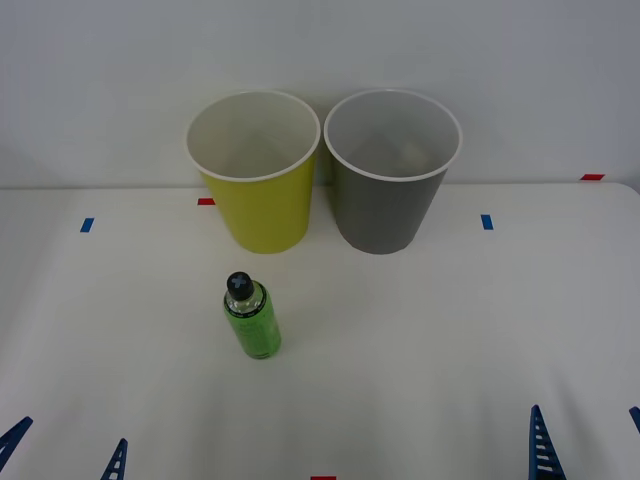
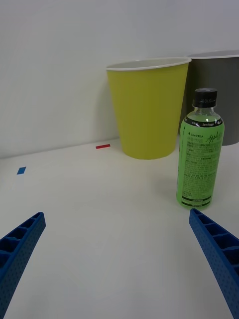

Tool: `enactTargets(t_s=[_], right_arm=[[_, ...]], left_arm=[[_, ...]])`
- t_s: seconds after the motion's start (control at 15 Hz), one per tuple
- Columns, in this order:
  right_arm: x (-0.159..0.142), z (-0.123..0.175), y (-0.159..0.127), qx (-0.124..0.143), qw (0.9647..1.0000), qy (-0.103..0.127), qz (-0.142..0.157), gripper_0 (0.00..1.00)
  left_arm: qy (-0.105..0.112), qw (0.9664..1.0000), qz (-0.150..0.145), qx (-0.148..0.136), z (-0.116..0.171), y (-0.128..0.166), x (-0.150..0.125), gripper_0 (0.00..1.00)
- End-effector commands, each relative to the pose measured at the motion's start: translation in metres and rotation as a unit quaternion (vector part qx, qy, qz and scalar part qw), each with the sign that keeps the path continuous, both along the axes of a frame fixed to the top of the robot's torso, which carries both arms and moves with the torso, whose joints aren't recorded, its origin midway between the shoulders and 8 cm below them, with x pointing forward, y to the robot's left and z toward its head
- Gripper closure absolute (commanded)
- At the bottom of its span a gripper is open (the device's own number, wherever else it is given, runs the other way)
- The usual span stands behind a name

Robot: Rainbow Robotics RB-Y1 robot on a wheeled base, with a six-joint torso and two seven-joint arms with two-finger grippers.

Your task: Put cans in the gray bin and PET bottles in the light green bin.

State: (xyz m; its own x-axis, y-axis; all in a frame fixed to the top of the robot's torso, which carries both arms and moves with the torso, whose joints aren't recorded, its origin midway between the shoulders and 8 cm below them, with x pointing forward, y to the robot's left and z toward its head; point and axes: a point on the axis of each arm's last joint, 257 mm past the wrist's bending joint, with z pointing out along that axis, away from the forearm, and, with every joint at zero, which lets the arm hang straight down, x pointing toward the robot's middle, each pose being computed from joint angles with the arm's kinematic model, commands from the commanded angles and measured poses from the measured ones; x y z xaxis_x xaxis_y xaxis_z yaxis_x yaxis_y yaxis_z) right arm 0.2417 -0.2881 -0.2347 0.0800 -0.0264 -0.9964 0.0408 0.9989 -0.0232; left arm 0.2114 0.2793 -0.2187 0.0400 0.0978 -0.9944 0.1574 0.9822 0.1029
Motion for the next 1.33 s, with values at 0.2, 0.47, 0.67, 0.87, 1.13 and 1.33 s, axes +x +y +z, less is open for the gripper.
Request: enactTargets(t_s=[0.2,0.47,0.67,0.87,1.13,1.33], right_arm=[[0.0000,0.0000,0.0000,0.000,1.0000,0.000,0.000,0.00],[0.0000,0.0000,0.0000,0.000,1.0000,0.000,0.000,0.00],[0.0000,0.0000,0.0000,0.000,1.0000,0.000,0.000,0.00],[0.0000,0.0000,0.0000,0.000,1.0000,0.000,0.000,0.00],[0.0000,0.0000,0.0000,0.000,1.0000,0.000,0.000,0.00],[0.0000,0.0000,0.0000,0.000,1.0000,0.000,0.000,0.01]], left_arm=[[0.000,1.0000,0.000,0.000,0.0000,0.0000,0.0000,0.00],[0.000,1.0000,0.000,0.000,0.0000,0.0000,0.0000,0.00],[0.000,1.0000,0.000,0.000,0.0000,0.0000,0.0000,0.00],[0.000,1.0000,0.000,0.000,0.0000,0.0000,0.0000,0.00],[0.000,1.0000,0.000,0.000,0.0000,0.0000,0.0000,0.00],[0.000,1.0000,0.000,0.000,0.0000,0.0000,0.0000,0.00]])
